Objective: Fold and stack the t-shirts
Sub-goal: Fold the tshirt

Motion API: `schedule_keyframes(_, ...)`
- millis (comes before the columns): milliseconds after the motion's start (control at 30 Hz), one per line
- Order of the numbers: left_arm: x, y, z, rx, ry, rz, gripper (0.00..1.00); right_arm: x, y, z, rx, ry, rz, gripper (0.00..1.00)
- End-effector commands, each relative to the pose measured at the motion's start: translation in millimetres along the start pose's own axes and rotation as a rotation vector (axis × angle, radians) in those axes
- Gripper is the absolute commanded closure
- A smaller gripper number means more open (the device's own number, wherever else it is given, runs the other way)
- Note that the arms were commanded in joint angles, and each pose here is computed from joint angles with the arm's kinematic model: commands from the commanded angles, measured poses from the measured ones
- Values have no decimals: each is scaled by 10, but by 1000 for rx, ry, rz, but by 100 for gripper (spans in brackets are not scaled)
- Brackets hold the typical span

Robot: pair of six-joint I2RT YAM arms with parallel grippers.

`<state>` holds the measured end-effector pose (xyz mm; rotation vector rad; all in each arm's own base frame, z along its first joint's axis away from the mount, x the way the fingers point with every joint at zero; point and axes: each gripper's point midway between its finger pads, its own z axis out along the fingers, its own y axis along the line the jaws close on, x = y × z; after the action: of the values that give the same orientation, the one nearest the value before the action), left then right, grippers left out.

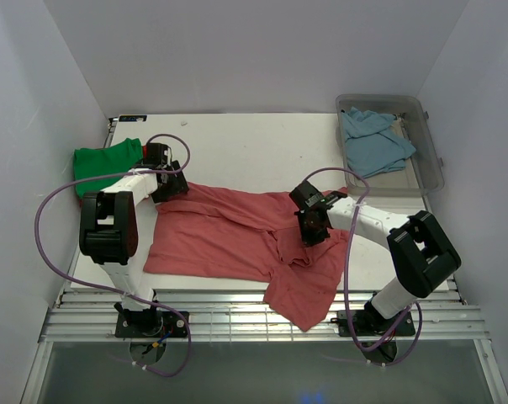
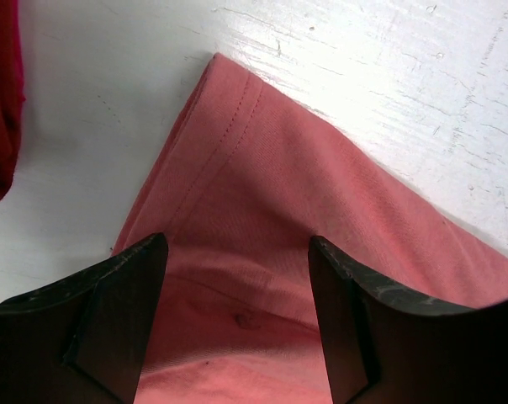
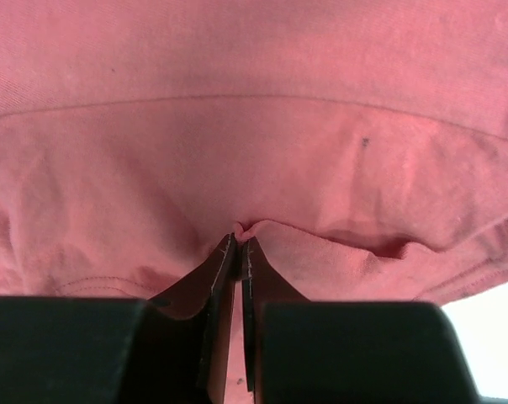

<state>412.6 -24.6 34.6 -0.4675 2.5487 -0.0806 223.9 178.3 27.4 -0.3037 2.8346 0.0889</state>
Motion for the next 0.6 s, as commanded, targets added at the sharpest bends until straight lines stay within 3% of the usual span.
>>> schedule_keyframes(0, -171, -41, -171, 25, -68, 1, 22, -119, -35, -206, 40, -56, 4, 91)
schedule_keyframes(367, -174, -45, -158, 26, -66, 4, 22, 541, -289, -587, 97, 1, 121, 90)
schedule_keyframes(500, -157, -55, -138, 31, -57, 3, 22, 774, -369, -568, 117, 51, 152, 81)
schedule_keyframes(567, -159, -53, -142, 31, -60, 1, 22, 873, -409, -601, 142, 87, 155, 71)
